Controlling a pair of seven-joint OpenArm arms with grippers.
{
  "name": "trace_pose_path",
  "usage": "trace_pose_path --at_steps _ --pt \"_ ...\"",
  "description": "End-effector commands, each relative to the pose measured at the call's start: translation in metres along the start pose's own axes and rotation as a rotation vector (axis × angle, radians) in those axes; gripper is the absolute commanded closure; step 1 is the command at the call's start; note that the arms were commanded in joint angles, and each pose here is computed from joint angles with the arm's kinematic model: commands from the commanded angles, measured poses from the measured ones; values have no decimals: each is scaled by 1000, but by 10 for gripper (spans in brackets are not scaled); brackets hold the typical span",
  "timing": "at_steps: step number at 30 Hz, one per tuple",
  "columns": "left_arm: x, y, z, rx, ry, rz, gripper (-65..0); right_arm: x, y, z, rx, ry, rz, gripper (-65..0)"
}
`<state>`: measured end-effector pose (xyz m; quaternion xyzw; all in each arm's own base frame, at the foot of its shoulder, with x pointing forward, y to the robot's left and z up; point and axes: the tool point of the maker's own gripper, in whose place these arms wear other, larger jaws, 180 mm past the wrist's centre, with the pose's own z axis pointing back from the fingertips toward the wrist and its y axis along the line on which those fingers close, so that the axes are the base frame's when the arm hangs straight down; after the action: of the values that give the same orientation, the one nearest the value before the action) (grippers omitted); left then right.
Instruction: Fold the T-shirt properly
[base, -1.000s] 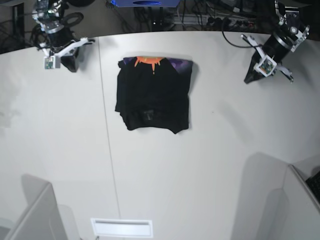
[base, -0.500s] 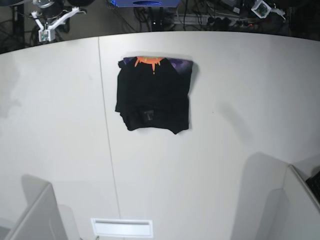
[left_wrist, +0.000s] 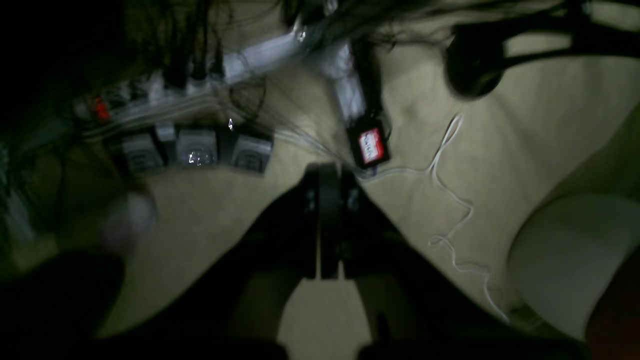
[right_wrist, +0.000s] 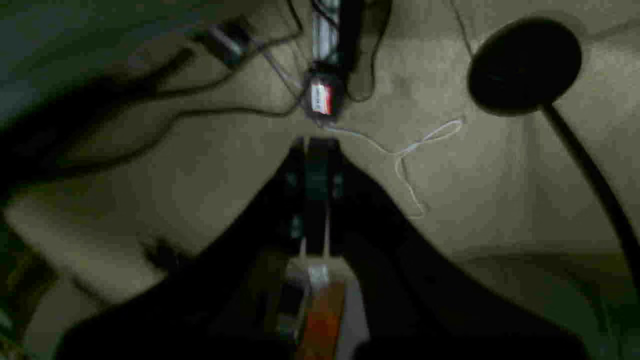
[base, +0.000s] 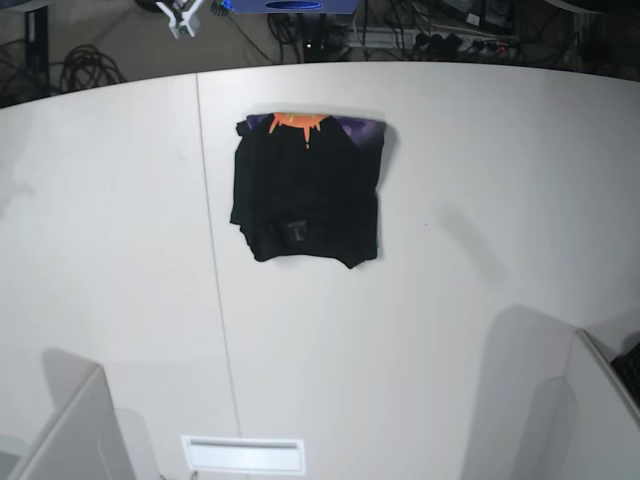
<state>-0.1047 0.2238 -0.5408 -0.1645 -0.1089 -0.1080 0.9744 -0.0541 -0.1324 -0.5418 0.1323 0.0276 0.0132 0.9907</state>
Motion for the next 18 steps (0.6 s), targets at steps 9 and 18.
trace_pose_path --at_steps 9,18 --pt "-20 13 -53 -35 147 155 0 -59 -13 -74 13 228 66 0" --pt "2 5 -110 143 176 10 0 -24 -38 -102 -48 -36 127 0"
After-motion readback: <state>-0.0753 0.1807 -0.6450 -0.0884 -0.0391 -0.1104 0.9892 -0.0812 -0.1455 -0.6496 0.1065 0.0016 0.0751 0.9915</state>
